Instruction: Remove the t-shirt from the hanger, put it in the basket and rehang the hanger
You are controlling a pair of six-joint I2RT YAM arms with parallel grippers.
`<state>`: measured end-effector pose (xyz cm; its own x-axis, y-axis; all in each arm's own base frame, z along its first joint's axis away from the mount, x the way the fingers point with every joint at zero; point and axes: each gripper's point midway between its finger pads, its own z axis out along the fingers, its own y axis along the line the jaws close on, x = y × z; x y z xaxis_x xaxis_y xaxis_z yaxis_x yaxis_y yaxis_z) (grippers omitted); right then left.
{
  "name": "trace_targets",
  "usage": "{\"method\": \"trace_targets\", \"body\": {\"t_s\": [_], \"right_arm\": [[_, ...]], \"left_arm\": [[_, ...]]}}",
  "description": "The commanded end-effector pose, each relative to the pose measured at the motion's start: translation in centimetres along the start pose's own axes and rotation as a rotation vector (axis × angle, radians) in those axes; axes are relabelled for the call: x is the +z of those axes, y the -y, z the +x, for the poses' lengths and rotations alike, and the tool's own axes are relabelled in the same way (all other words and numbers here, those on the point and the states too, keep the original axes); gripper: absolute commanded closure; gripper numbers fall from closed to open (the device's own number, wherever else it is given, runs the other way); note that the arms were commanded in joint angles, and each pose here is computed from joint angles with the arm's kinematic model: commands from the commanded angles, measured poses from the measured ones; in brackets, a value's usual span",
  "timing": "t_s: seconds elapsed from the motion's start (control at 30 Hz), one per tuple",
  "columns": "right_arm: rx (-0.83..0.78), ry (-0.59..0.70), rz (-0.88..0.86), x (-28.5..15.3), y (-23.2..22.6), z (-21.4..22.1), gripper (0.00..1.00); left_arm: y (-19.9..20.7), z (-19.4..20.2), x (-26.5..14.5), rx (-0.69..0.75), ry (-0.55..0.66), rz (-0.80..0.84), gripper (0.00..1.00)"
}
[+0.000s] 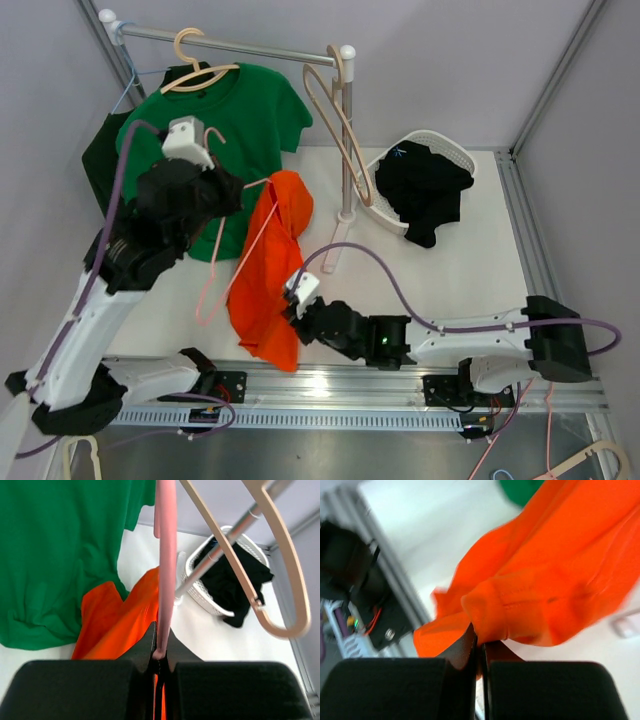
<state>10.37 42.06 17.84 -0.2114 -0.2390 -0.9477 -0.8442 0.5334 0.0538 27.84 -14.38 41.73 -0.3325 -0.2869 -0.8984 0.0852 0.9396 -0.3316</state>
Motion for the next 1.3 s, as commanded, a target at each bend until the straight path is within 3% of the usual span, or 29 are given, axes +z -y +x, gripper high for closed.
{"method": "trace_targets", "body": {"t_s": [0.0, 0.2, 0.43, 0.6, 0.77, 0.8, 0.9, 0.93, 1.03, 1.2, 1.27], "right_arm": [[0.078, 0.112, 0.123, -1.4, 3.2, -4.3, 1.00], [0.102, 0.113, 0.310, -3.6, 7.2, -5.0, 1.00], [0.237, 0.181, 0.543, -11.8, 13.1, -7.6, 1.00], [0.389, 0.385, 0.580, -20.5, 16.4, -12.0, 1.00], [0.287, 0.485, 0.729, -26.2, 20.2, -16.0, 1.00], [0.322, 0.553, 0.742, -27.6, 20.8, -18.6, 1.00], [0.141, 0.655, 0.742, -28.9, 21.2, -25.4, 1.00], [0.168, 0.728, 0.729, -30.5, 21.5, -27.3, 1.00], [0.047, 0.808, 0.787, -31.4, 22.4, -33.0, 1.00], [-0.111, 0.924, 0.800, -29.7, 23.3, -39.8, 1.00], [-0.132, 0.963, 0.858, -31.5, 25.4, -42.4, 1.00]], "left_arm": [[-1.2, 0.8, -4.0, 0.028, -0.005, 0.076, 0.99], [-4.7, 4.1, -8.2, 0.141, -0.096, 0.075, 0.99], [-6.1, 1.3, -10.0, 0.130, 0.041, 0.052, 0.99], [-4.9, -0.4, -8.0, 0.145, 0.043, 0.042, 0.99], [-1.7, -2.0, -4.6, 0.119, 0.027, 0.147, 0.99], [-1.3, -3.2, -4.6, 0.114, 0.054, 0.154, 0.99], [0.1, -5.0, -3.1, 0.117, 0.072, 0.168, 0.99], [0.4, -5.2, -2.5, 0.118, 0.069, 0.168, 0.99], [1.1, -6.9, -0.8, 0.122, 0.091, 0.146, 0.99], [1.9, -9.0, 1.6, 0.126, 0.116, 0.138, 0.99], [2.3, -10.0, 1.8, 0.126, 0.141, 0.152, 0.99]]}}
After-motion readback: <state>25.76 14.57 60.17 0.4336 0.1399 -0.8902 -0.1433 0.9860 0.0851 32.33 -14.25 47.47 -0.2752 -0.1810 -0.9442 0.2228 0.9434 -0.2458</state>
